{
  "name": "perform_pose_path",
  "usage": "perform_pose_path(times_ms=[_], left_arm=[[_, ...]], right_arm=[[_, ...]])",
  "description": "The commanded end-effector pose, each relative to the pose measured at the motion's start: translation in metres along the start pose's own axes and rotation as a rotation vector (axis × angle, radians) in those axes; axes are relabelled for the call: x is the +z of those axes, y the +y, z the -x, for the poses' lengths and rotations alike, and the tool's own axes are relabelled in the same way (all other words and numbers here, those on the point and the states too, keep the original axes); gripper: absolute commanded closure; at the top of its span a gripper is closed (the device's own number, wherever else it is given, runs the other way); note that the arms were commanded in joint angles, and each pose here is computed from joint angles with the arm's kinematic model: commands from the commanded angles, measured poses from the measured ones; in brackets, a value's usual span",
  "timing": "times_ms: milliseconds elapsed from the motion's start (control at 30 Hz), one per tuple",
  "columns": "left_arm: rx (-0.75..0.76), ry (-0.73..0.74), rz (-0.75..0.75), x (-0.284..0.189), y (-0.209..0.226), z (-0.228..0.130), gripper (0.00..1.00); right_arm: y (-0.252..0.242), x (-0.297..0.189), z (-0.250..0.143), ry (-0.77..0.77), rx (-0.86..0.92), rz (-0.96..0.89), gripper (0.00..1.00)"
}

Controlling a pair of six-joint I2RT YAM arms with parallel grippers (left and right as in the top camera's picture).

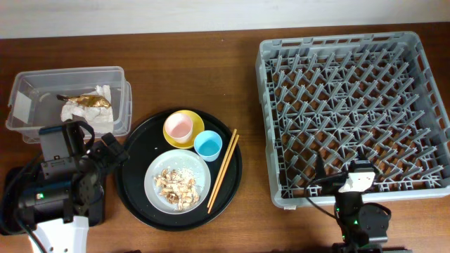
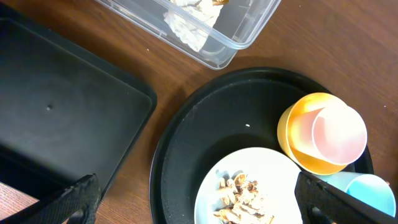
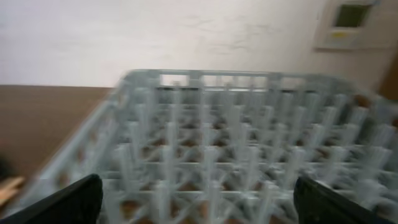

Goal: Sort waste into correct bins and load items into the dishwasher rack
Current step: 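Reach the right gripper to the blue cup and grasp it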

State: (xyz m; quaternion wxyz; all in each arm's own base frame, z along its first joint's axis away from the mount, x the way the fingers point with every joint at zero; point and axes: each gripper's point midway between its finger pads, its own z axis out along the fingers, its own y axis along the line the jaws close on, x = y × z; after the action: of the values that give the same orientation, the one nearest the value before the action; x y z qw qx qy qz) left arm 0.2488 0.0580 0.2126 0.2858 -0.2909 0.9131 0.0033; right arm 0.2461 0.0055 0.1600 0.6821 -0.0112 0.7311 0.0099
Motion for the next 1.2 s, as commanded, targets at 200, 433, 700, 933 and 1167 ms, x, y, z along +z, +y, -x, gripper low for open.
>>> perform_pose_path(times_ms=[200, 433, 700, 933, 1167], left_arm=[[-0.023, -0.022, -0.019, -0.008, -0.003, 0.006, 0.01], [-0.023, -0.022, -0.019, -0.008, -0.003, 0.006, 0.01], [-0.023, -0.022, -0.019, -0.008, -0.003, 0.006, 0.01], [-0.023, -0.022, -0.019, -0.008, -0.003, 0.006, 0.01], [-0.023, -0.022, -0.019, -0.008, -0.003, 0.006, 0.01]], right_arm=[[0.115, -0.049, 0.041, 0.414, 1.422, 0.725, 0.02], [0.064, -0.09, 0.202, -0.282, 1.308, 0.82, 0.02], [0.086, -0.059, 0.281, 0.158, 0.674, 0.512, 0.02], [0.159, 0.021, 0.218, 0.834, 0.303, 0.468, 0.02], [0.269, 0.055, 0.102, 0.982, -0.182, 0.351, 0.02]])
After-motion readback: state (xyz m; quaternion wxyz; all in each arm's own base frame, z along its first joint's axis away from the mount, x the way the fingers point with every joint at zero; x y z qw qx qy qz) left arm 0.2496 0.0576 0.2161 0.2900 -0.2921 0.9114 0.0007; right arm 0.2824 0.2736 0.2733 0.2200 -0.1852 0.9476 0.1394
